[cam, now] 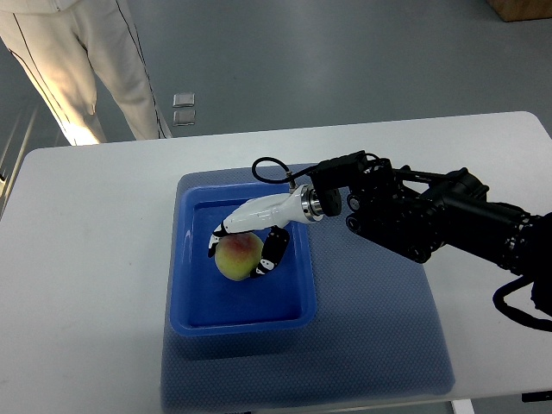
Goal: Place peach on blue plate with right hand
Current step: 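Lift the peach and carry it into the blue tray, then open the right hand to release the peach in the tray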
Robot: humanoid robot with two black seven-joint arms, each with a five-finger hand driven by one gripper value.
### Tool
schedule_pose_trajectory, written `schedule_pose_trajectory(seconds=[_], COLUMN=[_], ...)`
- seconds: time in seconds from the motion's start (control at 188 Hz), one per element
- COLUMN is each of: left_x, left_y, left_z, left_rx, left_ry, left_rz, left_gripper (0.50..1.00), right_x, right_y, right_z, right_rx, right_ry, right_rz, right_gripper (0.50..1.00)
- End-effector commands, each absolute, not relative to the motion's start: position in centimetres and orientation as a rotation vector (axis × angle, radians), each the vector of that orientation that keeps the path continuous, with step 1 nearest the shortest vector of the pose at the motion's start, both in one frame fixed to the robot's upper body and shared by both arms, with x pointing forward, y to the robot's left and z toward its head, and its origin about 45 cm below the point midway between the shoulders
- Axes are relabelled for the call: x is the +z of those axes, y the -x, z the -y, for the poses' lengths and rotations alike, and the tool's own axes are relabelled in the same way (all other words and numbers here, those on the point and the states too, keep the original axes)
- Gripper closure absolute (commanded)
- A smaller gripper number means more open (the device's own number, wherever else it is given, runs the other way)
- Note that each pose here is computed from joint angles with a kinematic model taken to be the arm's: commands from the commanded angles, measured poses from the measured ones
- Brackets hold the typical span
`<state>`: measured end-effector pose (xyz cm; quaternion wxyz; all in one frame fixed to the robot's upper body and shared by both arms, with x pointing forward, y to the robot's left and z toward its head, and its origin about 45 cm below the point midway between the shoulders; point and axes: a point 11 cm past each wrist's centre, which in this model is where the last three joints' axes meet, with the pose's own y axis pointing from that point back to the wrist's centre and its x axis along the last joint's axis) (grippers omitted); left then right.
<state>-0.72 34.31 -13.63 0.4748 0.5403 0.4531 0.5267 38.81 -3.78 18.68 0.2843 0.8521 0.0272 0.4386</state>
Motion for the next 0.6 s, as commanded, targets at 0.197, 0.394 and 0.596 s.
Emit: schedule_pose_trajectory(seconds=[0.197, 0.394, 0.596], left_x=[-13.6, -13.6, -13.6], left_y=[0.7, 0.7, 0.7], left_z=[-34.3, -34.3, -34.3], left_rx=[1.288, 1.288, 1.288], left_ry=[-1.321, -1.321, -1.321], left_rz=[-1.108, -1.108, -1.108], left_gripper=[0.5, 0.5, 0.5], right_x=[18.5, 19.5, 22.6], right_y=[-38.6, -39.5, -42.4], right_z=[3.8, 4.6, 8.4], right_rx=[1.151, 1.118, 0.927], right_ry=[-2.296, -2.334, -2.538], right_rz=[-0.074, -0.003, 0.362], right_gripper=[0.574, 0.572, 0.572])
